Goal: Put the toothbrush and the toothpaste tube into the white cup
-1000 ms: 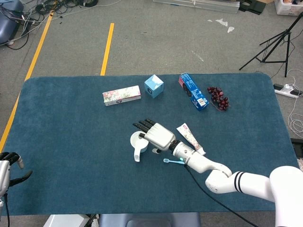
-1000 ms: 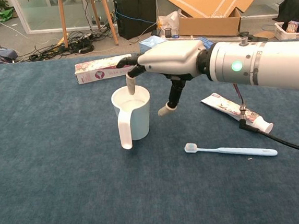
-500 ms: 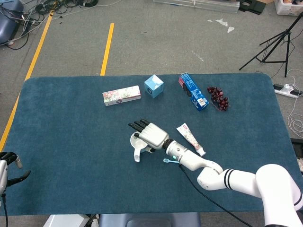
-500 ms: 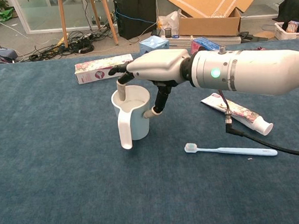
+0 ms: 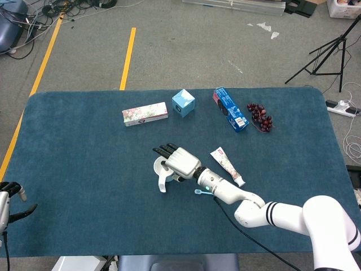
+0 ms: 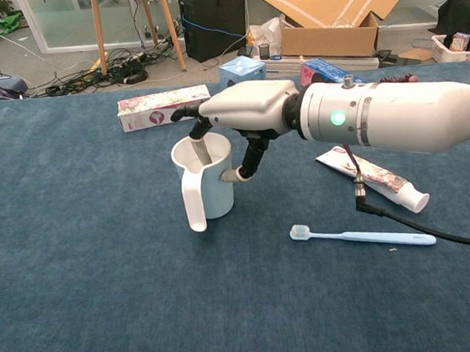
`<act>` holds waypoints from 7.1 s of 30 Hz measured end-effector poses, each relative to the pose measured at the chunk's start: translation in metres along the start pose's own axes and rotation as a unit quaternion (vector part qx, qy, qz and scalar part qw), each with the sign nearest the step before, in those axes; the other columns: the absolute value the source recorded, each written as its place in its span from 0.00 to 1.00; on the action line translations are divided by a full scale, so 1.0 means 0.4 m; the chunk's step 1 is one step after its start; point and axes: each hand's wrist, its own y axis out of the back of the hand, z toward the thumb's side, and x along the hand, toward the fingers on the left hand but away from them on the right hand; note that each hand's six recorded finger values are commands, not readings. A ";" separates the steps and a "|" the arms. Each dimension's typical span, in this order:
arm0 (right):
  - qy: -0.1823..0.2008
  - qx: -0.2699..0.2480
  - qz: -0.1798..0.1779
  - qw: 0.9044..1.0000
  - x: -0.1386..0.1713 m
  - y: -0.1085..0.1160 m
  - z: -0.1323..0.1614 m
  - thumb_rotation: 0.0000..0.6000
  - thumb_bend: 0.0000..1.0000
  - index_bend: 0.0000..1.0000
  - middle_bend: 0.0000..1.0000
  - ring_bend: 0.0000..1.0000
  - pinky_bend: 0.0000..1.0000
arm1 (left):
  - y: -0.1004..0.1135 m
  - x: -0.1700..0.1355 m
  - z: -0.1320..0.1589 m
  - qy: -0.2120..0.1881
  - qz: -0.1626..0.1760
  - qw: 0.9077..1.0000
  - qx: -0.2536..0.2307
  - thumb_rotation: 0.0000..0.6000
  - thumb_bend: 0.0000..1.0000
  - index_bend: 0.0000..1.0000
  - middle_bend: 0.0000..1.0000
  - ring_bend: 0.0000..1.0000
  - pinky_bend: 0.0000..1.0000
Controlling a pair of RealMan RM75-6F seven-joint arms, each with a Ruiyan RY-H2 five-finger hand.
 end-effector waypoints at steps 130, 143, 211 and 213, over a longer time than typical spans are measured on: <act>-0.098 -0.037 -0.045 0.993 0.535 0.032 -0.123 1.00 0.11 0.40 0.00 0.00 0.12 | -0.053 0.021 -0.010 0.019 -0.029 0.999 0.030 1.00 0.00 0.65 0.51 0.37 0.37; -0.170 -0.112 0.021 0.979 0.513 -0.111 -0.202 1.00 0.14 0.40 0.00 0.00 0.12 | -0.048 0.021 -0.012 0.020 -0.027 0.999 0.029 1.00 0.00 0.65 0.51 0.37 0.37; -0.117 -0.050 0.072 0.989 0.414 -0.273 -0.149 1.00 0.25 0.50 0.00 0.00 0.00 | -0.031 0.020 -0.023 0.030 -0.021 0.999 0.025 1.00 0.00 0.79 0.51 0.38 0.37; -0.117 -0.050 0.075 0.989 0.413 -0.275 -0.149 1.00 0.25 0.50 0.00 0.00 0.00 | -0.031 0.020 -0.023 0.030 -0.021 0.999 0.025 1.00 0.00 0.79 0.51 0.38 0.37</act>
